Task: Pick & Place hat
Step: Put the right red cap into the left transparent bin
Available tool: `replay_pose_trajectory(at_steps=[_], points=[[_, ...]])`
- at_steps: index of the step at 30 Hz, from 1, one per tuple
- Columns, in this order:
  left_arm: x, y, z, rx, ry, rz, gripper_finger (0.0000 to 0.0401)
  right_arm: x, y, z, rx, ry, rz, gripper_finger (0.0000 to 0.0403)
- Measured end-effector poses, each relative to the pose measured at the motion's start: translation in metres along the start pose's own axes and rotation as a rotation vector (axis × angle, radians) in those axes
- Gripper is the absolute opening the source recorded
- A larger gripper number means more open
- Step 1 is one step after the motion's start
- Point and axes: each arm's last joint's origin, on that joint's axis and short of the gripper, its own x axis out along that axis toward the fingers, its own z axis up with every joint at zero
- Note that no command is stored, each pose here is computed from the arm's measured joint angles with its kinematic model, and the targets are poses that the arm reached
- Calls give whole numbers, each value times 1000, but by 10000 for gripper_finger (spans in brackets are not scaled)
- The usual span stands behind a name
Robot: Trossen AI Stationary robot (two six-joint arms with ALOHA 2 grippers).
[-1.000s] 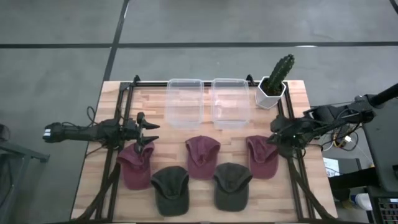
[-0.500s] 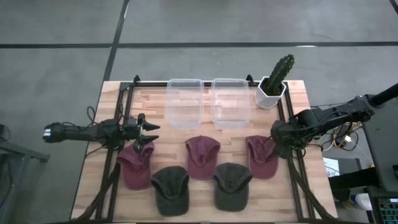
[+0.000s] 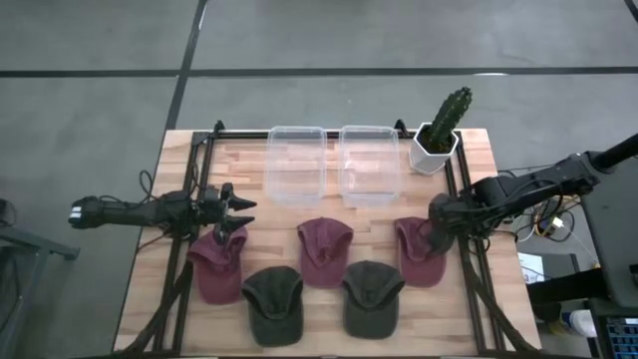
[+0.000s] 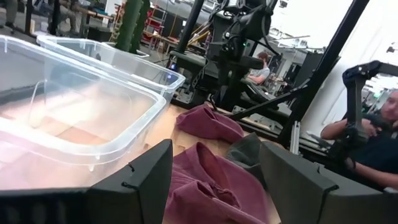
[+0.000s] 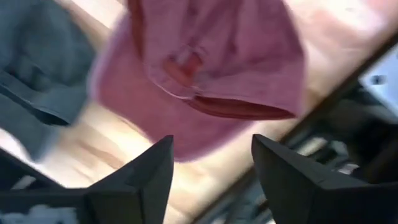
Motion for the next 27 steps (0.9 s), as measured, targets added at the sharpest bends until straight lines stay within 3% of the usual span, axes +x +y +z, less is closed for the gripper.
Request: replay_pose_trajectory(at_steps=[3, 12, 22, 27], points=[[0, 0, 0, -50, 0, 0, 234, 4, 8, 2, 45, 16, 17, 229], [0, 0, 0, -79, 4, -7, 234, 29, 19, -23, 157, 113, -118, 242], [0, 0, 0, -79, 7, -14, 234, 75, 20, -55, 370, 91, -60, 238], [0, 0, 0, -79, 8, -17, 234, 95, 9, -58, 453, 42, -136, 241]])
